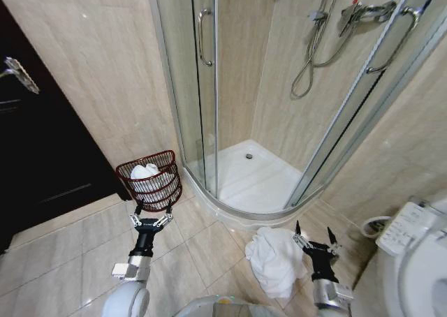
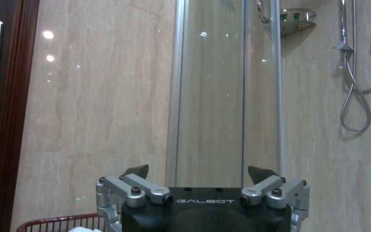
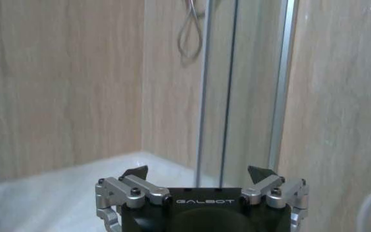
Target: Discard the used towel into the hamper.
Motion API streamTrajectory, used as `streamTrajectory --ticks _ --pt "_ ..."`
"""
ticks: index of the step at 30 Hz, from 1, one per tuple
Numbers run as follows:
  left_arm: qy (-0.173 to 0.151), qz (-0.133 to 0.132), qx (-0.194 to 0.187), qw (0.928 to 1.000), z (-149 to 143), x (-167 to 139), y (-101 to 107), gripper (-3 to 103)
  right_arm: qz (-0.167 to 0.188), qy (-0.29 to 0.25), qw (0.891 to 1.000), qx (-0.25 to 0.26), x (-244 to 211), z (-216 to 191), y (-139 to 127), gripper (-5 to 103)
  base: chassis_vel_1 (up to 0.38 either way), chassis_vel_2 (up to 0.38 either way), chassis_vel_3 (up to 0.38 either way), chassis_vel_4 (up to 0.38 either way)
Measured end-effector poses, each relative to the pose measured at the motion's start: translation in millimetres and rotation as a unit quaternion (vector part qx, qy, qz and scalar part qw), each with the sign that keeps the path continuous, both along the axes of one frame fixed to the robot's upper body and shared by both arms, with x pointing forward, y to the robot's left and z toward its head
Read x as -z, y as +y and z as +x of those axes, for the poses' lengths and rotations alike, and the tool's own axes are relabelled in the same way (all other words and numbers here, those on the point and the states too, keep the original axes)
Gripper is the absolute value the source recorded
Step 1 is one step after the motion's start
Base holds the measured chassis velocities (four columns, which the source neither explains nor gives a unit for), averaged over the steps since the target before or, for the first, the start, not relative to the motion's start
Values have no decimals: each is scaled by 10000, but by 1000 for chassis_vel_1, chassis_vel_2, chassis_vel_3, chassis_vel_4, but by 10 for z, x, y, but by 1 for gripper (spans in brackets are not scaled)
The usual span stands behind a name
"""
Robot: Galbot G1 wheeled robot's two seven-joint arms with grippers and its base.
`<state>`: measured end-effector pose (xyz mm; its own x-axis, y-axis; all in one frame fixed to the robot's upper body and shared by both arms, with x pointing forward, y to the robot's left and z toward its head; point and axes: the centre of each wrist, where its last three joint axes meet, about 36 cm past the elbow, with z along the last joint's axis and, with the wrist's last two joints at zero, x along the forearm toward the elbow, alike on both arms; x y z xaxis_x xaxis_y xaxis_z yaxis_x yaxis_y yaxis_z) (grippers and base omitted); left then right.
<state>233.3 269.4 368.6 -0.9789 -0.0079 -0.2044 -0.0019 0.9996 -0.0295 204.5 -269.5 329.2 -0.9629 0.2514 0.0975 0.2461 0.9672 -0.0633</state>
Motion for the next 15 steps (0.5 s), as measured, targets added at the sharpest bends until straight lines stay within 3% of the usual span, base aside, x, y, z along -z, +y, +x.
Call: streamTrajectory --ticks 15 --pt "-20 -104 158 9998 -4 -27 -179 100 208 910 9956 62 726 33 -145 100 0 0 0 0"
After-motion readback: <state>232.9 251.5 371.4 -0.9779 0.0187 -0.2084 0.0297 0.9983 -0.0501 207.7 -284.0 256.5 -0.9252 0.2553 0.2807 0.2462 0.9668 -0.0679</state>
